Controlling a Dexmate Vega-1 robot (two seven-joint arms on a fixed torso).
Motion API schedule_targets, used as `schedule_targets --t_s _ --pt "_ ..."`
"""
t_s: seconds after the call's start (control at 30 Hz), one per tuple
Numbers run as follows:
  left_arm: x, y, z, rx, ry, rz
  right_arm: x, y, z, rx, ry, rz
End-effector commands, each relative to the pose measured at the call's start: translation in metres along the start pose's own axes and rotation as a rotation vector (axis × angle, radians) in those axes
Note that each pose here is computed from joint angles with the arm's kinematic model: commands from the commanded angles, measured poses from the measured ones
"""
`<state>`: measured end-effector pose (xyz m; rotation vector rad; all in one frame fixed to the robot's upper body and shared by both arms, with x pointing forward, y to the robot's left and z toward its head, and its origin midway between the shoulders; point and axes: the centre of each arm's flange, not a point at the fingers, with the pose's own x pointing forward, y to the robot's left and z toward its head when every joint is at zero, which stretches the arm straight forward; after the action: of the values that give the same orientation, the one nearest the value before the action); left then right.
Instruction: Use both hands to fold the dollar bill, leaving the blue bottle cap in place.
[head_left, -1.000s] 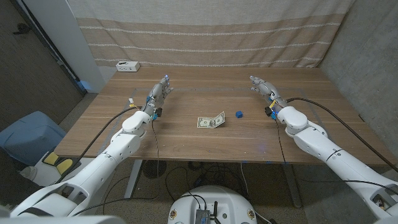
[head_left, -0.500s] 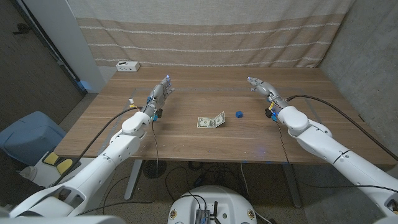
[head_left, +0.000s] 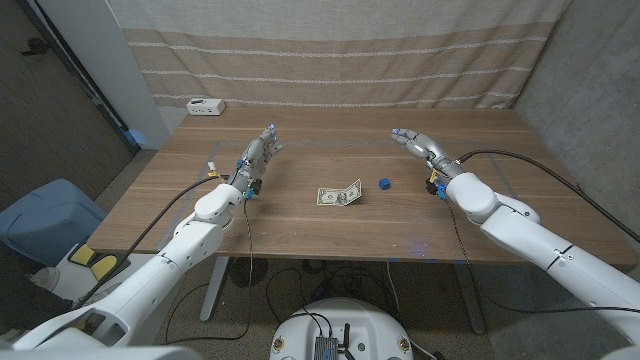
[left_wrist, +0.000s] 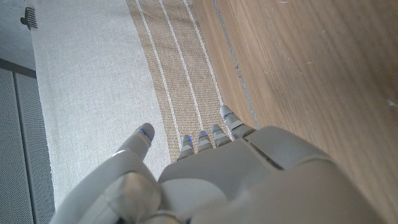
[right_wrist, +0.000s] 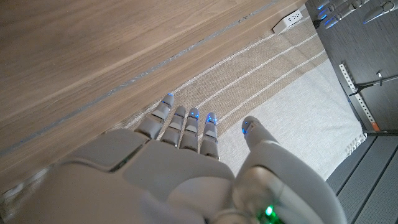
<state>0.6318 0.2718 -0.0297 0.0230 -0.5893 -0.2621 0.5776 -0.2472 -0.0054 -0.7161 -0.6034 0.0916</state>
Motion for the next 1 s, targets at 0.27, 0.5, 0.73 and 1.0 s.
schedule_targets --t_s 0.27,0.5,0.73,1.0 --pt "-0.017 -0.006 0.001 -0.002 -0.004 -0.011 -0.019 0.014 0.022 -0.173 -0.041 0.018" --pt "-0.022 -0.01 0.0 0.0 -0.005 -0.015 -0.027 0.019 0.029 -0.25 -0.043 0.03" --pt "-0.026 -0.015 -0.002 -0.004 -0.003 -0.028 -0.032 0.026 0.035 -0.302 -0.053 0.041" --pt "-0.032 -0.016 -0.005 -0.014 -0.003 -0.021 -0.035 0.034 0.044 -0.369 -0.054 0.077"
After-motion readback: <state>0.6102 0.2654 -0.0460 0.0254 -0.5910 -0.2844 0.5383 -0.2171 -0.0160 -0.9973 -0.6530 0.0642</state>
